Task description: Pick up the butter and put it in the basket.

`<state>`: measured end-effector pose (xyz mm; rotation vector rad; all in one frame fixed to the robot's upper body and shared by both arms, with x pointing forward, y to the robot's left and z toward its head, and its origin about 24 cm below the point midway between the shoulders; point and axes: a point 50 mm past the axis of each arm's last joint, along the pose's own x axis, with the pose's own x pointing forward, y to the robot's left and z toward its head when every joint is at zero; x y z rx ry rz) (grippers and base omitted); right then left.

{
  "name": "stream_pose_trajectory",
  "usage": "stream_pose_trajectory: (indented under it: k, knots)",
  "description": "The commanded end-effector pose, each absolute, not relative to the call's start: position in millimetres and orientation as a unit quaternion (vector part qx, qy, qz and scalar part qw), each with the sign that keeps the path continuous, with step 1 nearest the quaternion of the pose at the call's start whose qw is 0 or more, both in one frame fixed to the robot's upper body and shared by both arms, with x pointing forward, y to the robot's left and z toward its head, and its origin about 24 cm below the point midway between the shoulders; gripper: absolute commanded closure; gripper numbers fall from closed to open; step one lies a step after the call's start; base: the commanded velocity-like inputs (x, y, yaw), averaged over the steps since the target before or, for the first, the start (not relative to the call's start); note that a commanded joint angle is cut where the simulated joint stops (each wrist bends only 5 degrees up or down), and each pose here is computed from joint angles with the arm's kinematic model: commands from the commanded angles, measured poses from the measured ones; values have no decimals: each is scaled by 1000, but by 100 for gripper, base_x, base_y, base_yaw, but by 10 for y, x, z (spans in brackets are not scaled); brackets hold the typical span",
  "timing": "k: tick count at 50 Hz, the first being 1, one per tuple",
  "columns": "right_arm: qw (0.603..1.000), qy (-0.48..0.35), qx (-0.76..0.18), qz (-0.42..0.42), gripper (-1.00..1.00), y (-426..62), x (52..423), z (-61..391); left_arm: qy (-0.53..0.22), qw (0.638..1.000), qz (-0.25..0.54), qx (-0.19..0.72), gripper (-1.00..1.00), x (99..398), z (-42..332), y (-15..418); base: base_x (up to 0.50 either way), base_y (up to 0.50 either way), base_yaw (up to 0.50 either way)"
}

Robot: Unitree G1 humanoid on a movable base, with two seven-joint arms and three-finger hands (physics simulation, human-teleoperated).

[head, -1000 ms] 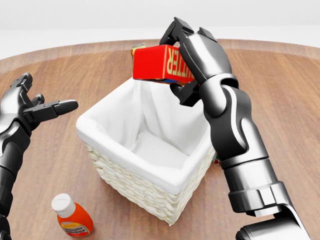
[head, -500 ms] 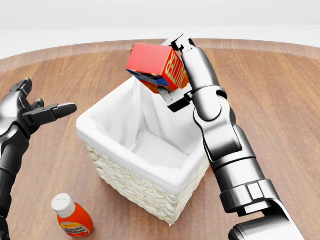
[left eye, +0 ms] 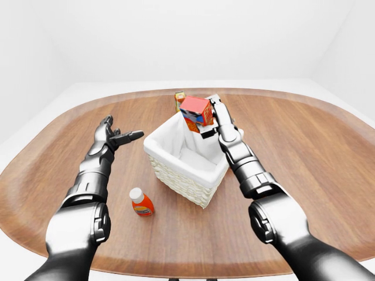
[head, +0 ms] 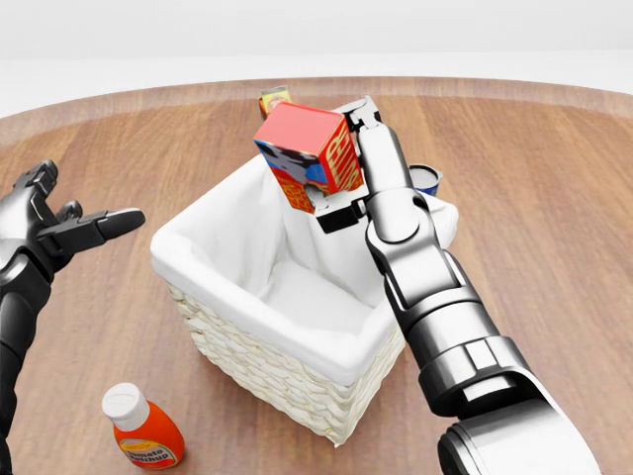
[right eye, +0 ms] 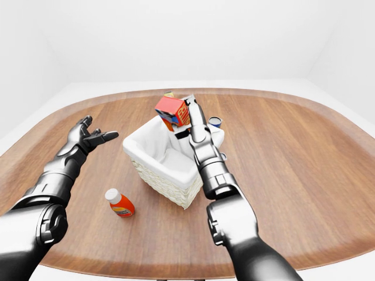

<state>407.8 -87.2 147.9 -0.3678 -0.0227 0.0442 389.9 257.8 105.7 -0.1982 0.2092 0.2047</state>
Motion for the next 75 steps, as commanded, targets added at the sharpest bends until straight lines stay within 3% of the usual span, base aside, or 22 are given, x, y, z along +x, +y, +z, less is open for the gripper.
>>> stream_pose_trajectory:
  k: [1, 29, 75]
  knots:
    - [985, 17, -170, 2, 100, -841, 4106, 1420, 107, 984, 101, -100, -100, 3892, 1032, 2576, 0, 0, 0]
    - [981, 86, -172, 10, 100, -732, 4050, 1114, 115, 984, 98, -94, -100, 3866, 910, 2531, 0, 0, 0]
    - [976, 133, -171, 11, 100, -652, 3979, 910, 119, 983, 102, -96, -100, 3848, 874, 2546, 0, 0, 0]
